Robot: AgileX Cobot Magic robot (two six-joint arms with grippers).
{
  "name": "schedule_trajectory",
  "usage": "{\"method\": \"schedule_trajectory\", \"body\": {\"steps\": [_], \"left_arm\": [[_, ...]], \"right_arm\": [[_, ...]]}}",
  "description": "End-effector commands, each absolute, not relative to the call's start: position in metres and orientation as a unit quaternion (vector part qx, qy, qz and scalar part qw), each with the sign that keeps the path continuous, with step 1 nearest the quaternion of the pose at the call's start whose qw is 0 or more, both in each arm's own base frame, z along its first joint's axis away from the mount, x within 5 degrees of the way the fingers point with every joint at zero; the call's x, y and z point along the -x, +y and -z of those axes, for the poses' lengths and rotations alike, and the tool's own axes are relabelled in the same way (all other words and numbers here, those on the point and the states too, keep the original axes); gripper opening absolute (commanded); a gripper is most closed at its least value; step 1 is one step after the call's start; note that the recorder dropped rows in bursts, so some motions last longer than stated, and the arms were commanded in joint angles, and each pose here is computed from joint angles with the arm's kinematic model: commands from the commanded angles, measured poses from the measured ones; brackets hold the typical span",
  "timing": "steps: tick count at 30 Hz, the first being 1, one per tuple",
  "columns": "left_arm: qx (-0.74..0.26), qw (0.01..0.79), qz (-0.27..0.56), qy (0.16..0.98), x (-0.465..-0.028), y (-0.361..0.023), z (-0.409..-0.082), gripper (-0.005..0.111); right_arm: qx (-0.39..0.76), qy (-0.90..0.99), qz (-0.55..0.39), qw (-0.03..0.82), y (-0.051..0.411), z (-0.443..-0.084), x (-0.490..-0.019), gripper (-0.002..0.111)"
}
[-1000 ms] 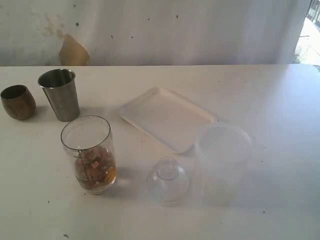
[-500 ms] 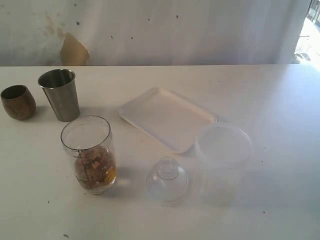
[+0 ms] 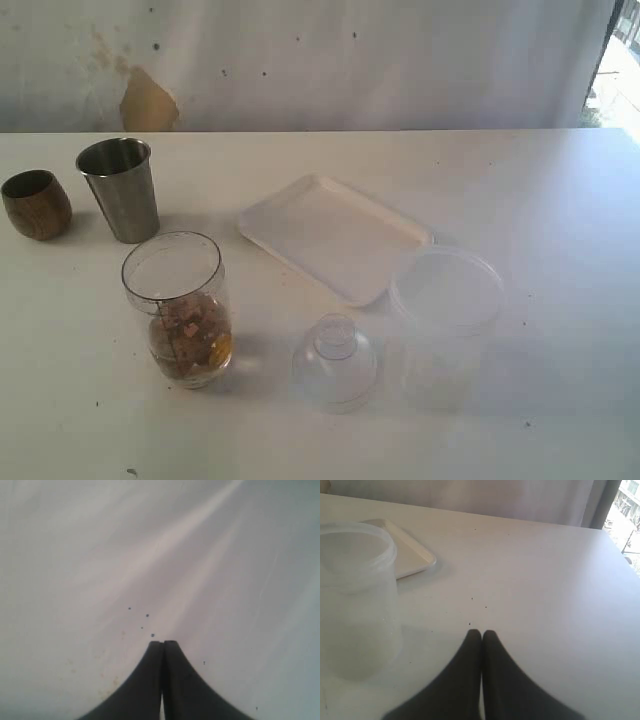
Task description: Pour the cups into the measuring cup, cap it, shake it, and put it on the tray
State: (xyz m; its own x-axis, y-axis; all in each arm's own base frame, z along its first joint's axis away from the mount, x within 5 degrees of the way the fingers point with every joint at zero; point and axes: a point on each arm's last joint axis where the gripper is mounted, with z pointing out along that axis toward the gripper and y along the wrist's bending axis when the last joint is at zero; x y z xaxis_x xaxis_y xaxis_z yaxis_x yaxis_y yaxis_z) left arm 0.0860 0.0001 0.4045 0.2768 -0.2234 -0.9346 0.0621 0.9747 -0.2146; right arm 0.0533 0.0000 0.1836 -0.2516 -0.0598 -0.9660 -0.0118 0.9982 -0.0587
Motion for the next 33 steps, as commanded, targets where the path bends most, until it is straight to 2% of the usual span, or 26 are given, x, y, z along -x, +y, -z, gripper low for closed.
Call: {"method": "schedule_trajectory", "body": {"steps": [1,8,11,14,25,33], "left_arm": [[0.102,0.797,0.11,0.585,-0.085,0.003,-0.405,0.0],[0.082,0.793,0.072,0.6,-0.08,0.004,-0.382,0.0],[0.043,0.791,0.018,0.61,-0.073,0.003,-0.362,0.0],[0.027,0.79,-0.001,0.613,-0.065,0.003,-0.341,0.0],[0.019,0.796,-0.008,0.605,-0.044,0.002,-0.268,0.0],[0.021,0.746,-0.012,0.665,-0.054,0.003,-0.224,0.0]], "right_arm": [[0.023,0.791,0.023,0.61,0.0,-0.182,-0.053,0.0],[0.023,0.791,0.023,0.61,0.0,-0.182,-0.053,0.0],[0.023,0.791,0.023,0.61,0.0,-0.182,-0.053,0.0],[0.023,0.791,0.023,0.61,0.0,-0.182,-0.053,0.0],[0.023,0.791,0.023,0.61,0.0,-0.182,-0.053,0.0],[0.023,0.791,0.023,0.61,0.0,-0.182,-0.053,0.0]]}}
